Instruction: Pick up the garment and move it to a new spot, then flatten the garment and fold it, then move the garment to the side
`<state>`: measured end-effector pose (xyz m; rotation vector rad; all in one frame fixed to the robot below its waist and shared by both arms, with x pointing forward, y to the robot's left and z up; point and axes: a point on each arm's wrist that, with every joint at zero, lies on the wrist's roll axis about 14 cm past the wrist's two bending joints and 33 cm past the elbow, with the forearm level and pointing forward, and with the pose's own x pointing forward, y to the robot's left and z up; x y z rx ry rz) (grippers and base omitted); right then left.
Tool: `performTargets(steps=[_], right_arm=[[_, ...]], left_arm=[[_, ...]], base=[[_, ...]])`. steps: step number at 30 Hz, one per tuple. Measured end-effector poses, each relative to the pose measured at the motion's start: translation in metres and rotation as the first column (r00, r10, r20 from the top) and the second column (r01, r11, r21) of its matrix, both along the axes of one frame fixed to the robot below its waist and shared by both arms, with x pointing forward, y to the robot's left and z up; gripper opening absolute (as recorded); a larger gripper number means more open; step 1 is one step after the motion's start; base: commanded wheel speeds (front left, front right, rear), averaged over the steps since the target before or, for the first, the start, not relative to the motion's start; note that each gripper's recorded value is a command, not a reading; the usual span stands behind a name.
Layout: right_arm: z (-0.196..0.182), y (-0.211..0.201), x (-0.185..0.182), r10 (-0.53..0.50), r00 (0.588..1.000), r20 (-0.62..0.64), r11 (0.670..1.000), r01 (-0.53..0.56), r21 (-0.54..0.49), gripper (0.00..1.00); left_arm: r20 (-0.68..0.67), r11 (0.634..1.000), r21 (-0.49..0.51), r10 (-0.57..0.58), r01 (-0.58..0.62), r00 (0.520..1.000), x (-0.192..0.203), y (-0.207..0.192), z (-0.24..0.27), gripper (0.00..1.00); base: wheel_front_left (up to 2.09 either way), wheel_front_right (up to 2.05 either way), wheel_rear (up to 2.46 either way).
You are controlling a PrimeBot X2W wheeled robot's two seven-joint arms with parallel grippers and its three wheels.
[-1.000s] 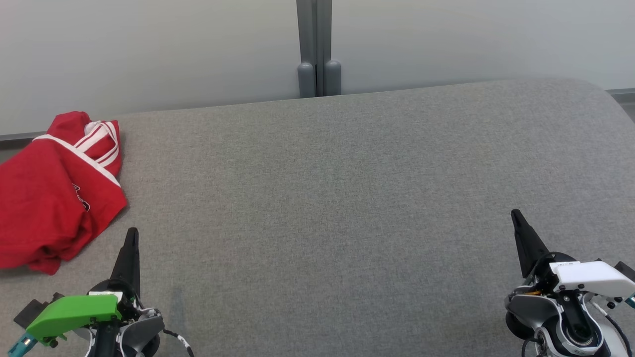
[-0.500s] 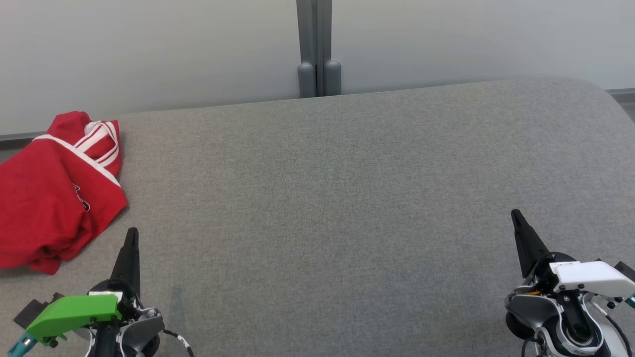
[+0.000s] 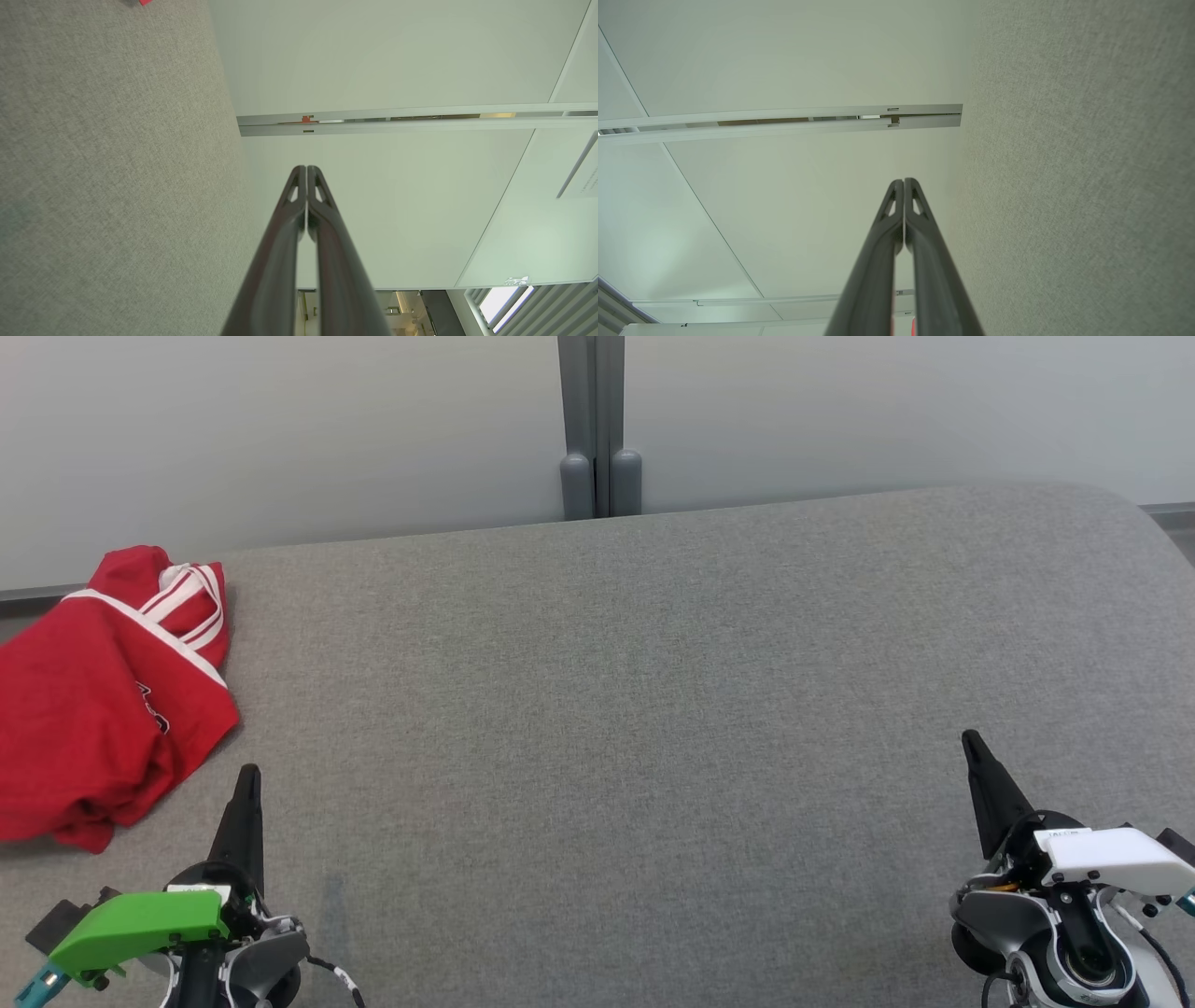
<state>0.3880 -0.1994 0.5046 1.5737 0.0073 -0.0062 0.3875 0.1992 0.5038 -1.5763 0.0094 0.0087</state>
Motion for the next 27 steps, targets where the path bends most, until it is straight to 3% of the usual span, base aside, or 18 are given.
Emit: performTargets(steps=[5,6,12,27], right_arm=[[0.0,0.0,0.0,0.0,1.0,0.0,1.0,0.0,0.0,0.0],[-0.001,0.0,0.0,0.0,1.0,-0.004,1.0,0.0,0.0,1.0],[-0.029,0.003,-0.013,-0.003,0.996,-0.084,1.0,0.004,0.013,1.0],[-0.022,0.005,-0.013,-0.029,0.998,-0.064,0.995,0.023,-0.094,1.0]], left_arm=[[0.0,1.0,0.0,0.0,0.0,1.0,0.0,0.0,0.0,0.0],[-0.004,1.0,-0.001,0.0,0.0,1.0,0.0,0.0,-0.001,1.0],[-0.088,1.0,-0.011,-0.001,0.0,0.996,-0.013,-0.004,-0.029,1.0],[-0.047,0.997,0.076,0.015,-0.011,0.999,-0.011,-0.011,-0.016,1.0]], base=[[0.0,0.0,0.0],[0.0,0.0,0.0],[0.0,0.0,0.0],[0.0,0.0,0.0]])
